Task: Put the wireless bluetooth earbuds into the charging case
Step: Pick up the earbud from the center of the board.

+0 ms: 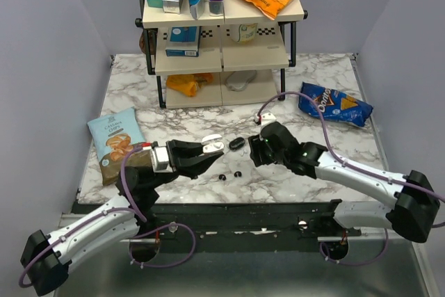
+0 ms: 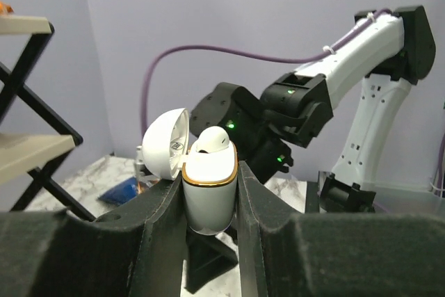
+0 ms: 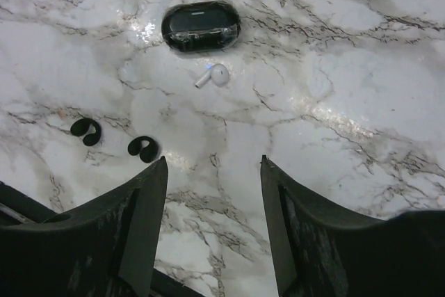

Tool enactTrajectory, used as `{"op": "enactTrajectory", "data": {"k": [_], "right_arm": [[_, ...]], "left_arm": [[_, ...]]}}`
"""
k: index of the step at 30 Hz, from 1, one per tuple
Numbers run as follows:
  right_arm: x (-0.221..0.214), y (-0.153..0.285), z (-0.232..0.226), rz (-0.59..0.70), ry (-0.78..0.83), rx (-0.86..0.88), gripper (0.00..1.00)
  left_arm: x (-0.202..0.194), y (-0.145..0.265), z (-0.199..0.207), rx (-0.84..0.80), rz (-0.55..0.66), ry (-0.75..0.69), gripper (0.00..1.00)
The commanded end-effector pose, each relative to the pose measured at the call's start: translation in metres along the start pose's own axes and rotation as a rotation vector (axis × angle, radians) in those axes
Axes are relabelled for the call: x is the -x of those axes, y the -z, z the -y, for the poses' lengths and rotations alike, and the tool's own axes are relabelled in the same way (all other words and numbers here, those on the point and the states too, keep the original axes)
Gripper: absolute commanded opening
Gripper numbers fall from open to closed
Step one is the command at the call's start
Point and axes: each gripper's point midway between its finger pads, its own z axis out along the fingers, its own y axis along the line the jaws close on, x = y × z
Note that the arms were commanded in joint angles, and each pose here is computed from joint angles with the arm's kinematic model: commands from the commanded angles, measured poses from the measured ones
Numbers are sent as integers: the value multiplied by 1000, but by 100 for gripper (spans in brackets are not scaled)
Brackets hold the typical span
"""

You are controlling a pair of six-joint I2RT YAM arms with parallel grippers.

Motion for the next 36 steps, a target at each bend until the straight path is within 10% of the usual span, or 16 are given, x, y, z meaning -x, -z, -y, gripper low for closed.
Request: {"op": "enactTrajectory", "data": {"k": [1,14,36], "right_arm": [[28,-18,-10,66,-89,36,65],[10,-84,3,-75,-357,-50,63],[-26,-110,8,-189,-323,-109,58]], "left_arm": [[-22,5,-11,110,-68,-49,0],[-24,19,-13,216,-65,-40,0],[-32,24,-11,213,-95,-43,0]]}}
